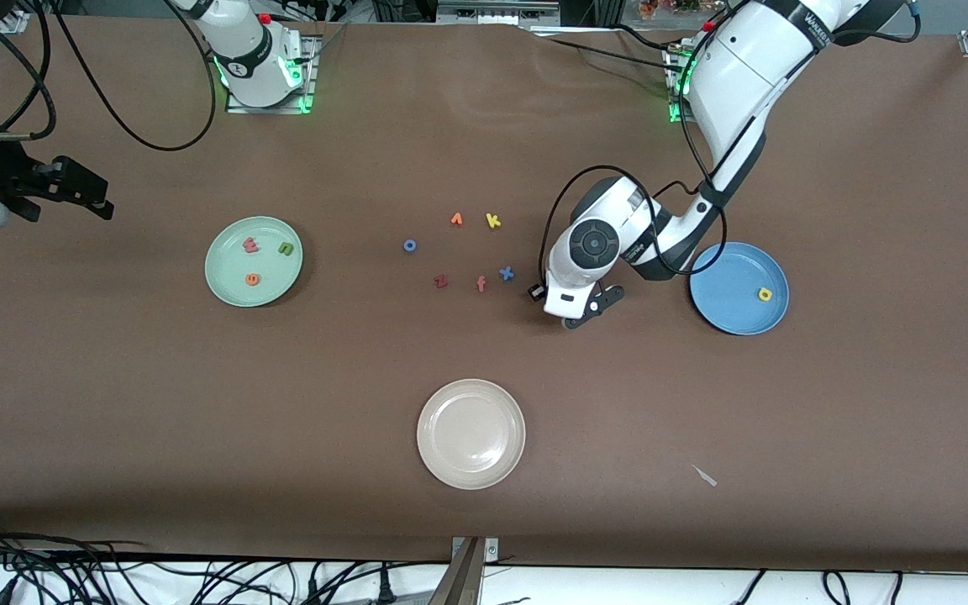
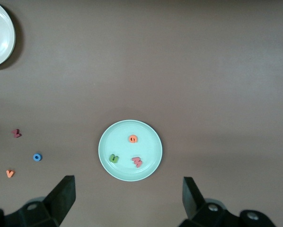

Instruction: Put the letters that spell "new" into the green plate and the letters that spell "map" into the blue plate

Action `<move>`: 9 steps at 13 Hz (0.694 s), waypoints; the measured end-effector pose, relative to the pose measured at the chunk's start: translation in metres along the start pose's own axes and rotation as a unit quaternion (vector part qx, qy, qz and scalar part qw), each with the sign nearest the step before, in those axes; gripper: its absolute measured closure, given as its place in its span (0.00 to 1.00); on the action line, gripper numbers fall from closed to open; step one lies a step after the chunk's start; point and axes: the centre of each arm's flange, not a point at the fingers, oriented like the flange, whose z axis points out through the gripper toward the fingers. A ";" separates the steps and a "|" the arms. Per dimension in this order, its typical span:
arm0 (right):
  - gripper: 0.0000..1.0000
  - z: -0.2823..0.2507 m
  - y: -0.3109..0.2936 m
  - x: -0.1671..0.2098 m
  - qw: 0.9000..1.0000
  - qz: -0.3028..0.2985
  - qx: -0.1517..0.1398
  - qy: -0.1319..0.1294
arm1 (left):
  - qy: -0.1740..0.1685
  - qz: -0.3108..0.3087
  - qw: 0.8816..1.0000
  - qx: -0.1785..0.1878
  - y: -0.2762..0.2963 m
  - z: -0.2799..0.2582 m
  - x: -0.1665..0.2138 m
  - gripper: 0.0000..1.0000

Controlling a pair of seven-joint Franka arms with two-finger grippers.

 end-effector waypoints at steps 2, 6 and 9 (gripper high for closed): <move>0.00 0.000 0.000 0.000 1.000 0.000 0.000 0.000 | 0.000 0.000 1.000 0.000 0.000 0.000 0.000 0.56; 0.00 0.000 0.000 0.000 1.000 0.000 0.000 0.000 | -0.002 -0.004 1.000 0.009 -0.001 0.001 -0.003 0.56; 0.00 0.000 0.000 0.000 1.000 0.000 0.000 0.000 | -0.003 -0.004 1.000 0.014 -0.001 0.002 -0.007 0.56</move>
